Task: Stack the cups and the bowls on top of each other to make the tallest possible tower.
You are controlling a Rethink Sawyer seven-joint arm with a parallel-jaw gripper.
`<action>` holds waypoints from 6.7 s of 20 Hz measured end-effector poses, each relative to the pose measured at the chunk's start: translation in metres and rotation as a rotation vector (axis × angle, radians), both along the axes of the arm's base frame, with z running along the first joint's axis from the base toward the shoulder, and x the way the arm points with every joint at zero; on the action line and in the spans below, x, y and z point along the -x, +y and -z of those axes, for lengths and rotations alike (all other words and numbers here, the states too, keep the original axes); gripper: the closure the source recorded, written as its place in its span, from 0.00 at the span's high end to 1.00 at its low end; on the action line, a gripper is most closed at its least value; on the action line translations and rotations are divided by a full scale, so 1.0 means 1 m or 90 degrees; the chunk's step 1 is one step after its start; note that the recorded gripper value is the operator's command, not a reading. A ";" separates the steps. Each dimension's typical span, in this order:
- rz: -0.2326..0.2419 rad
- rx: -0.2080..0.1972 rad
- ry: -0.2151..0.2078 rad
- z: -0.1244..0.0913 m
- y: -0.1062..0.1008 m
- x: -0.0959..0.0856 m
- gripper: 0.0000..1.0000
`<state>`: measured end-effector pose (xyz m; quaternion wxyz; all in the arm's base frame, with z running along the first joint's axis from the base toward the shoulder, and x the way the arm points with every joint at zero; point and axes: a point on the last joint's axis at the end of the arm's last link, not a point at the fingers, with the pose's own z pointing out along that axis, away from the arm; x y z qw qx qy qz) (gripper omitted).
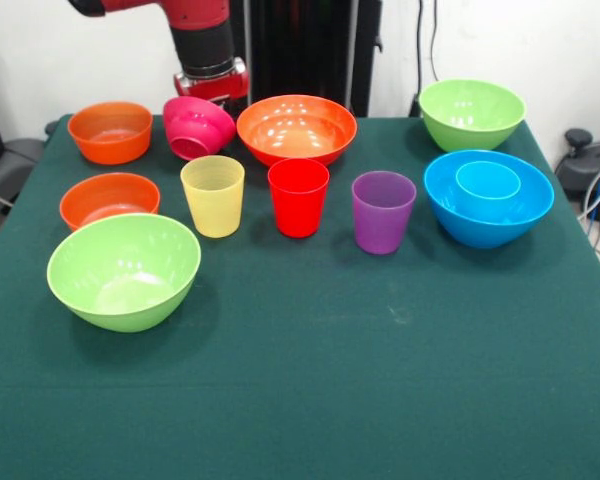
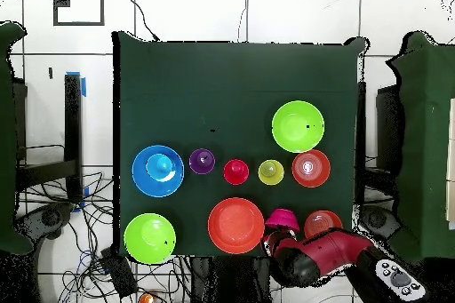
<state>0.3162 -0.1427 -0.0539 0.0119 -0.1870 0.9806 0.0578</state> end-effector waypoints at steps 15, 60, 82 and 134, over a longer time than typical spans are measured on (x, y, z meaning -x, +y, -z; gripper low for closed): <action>0.005 0.014 0.000 -0.008 -0.004 -0.007 1.00; 0.038 -0.013 -0.008 -0.032 0.021 -0.046 1.00; -0.092 0.068 0.049 -0.006 0.027 -0.014 1.00; -0.015 0.027 -0.096 -0.023 -0.003 -0.059 0.00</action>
